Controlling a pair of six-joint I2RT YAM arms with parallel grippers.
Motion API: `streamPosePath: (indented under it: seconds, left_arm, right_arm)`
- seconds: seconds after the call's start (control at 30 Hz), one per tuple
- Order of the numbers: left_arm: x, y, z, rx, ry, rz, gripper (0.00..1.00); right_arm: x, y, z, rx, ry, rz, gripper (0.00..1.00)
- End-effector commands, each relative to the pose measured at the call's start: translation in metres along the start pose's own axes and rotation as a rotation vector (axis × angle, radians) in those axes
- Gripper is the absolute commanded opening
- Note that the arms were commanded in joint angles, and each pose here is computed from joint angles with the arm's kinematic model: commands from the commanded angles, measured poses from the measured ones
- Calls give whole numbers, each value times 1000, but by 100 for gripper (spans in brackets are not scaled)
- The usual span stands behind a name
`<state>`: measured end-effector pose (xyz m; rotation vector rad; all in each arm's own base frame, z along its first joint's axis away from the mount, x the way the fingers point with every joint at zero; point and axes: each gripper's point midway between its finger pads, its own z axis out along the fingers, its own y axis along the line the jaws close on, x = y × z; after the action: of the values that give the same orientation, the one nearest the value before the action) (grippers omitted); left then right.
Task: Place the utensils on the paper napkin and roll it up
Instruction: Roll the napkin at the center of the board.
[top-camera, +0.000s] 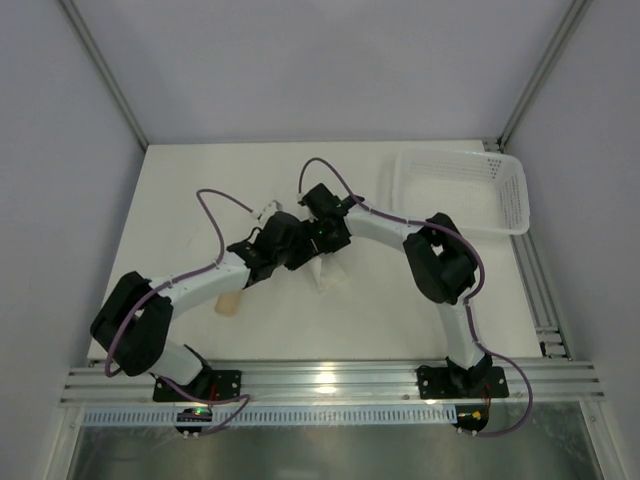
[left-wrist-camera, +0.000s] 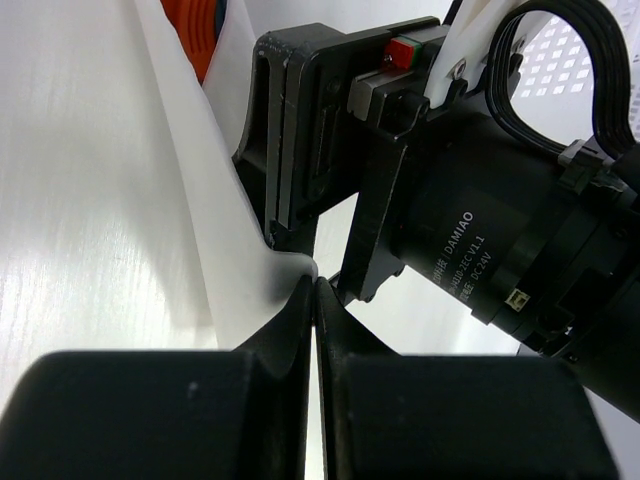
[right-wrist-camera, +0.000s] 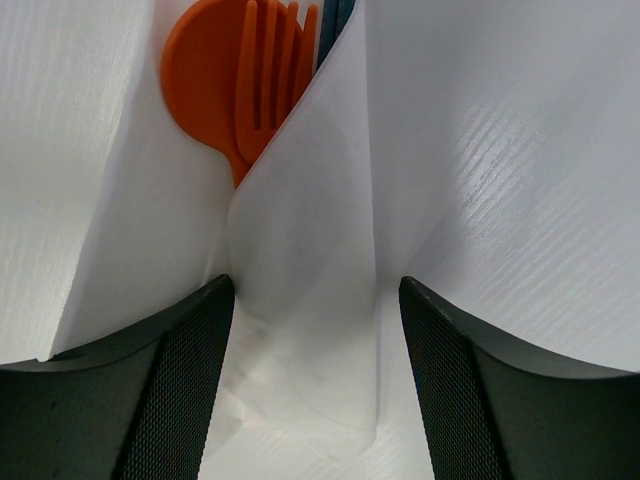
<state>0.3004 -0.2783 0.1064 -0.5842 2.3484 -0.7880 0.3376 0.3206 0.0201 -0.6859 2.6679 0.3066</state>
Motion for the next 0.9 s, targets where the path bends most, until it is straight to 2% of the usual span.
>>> streamPosePath:
  seconds: [0.0, 0.37, 0.6, 0.87]
  left_arm:
    - [-11, -45, -1, 131, -25, -15, 0]
    - [-7, -16, -17, 56, -44, -10, 0]
    - [-1, 16, -34, -2, -49, -4, 0]
    - [4, 27, -37, -16, -42, -12, 0]
  right_arm:
    - [54, 3, 40, -22, 172, 11, 72]
    - [43, 16, 22, -90, 139, 18, 73]
    - [29, 24, 7, -148, 106, 50, 78]
    - [22, 20, -8, -182, 77, 71, 81]
